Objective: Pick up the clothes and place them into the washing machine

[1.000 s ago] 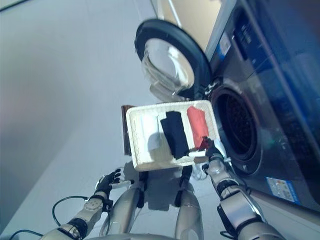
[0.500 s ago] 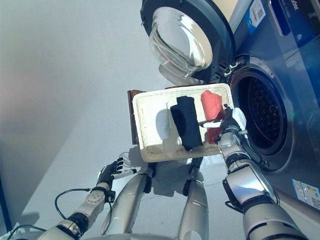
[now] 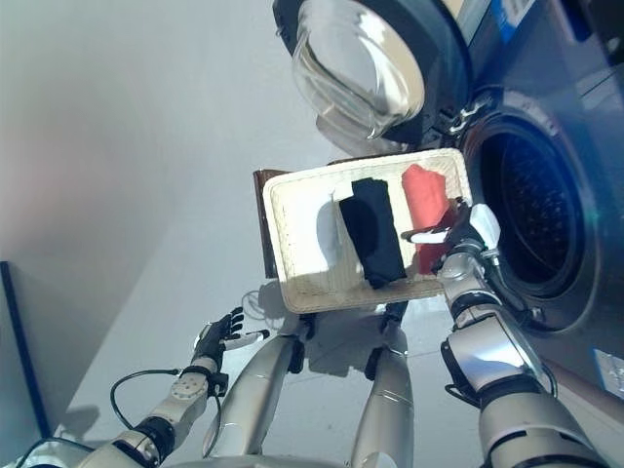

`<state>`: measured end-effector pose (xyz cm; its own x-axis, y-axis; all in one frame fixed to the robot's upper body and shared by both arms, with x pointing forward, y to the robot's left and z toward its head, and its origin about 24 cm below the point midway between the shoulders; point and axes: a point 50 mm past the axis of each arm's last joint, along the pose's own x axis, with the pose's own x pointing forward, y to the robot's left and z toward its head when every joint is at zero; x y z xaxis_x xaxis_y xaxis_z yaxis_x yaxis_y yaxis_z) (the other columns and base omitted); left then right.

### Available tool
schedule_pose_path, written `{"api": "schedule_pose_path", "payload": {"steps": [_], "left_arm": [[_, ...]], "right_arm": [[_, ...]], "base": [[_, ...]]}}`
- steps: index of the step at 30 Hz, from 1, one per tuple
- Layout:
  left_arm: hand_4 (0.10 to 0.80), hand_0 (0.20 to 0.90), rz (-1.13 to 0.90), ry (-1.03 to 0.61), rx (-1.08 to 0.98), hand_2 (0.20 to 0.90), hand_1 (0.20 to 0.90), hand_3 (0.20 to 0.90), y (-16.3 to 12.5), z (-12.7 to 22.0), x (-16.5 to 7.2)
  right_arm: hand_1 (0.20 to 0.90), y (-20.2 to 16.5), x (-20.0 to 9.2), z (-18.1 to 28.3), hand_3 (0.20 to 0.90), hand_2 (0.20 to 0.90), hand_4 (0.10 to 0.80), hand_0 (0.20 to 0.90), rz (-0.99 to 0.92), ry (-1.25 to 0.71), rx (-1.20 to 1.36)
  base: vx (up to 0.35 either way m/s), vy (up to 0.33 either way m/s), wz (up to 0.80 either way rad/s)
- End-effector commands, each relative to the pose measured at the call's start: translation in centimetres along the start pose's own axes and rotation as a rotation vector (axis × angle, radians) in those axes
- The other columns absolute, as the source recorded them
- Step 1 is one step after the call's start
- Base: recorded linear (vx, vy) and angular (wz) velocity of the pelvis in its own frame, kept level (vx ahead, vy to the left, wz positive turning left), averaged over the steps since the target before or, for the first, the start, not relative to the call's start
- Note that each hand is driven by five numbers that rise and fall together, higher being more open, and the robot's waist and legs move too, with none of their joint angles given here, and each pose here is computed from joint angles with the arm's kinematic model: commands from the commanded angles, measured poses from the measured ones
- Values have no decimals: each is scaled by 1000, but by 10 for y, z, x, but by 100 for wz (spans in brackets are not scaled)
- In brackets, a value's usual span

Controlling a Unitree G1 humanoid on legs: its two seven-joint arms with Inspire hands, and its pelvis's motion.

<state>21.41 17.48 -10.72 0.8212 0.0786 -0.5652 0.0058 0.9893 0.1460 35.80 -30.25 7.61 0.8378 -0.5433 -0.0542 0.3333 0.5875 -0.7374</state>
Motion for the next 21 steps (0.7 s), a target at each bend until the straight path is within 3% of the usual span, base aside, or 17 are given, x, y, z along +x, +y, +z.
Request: {"api": "schedule_pose_path", "payload": {"steps": [1, 21], "left_arm": [[800, 900, 42, -59, -13, 900, 900, 900, 9, 4, -3], [800, 900, 38, -201, -79, 900, 900, 900, 5, 38, 1]], "right_arm": [[900, -53, 17, 30, 900, 900, 800, 900, -194, -89, -12], [900, -62, 20, 65, 900, 900, 800, 900, -240, -204, -145]], "base": [[96, -19, -1], [1, 3, 9]]}}
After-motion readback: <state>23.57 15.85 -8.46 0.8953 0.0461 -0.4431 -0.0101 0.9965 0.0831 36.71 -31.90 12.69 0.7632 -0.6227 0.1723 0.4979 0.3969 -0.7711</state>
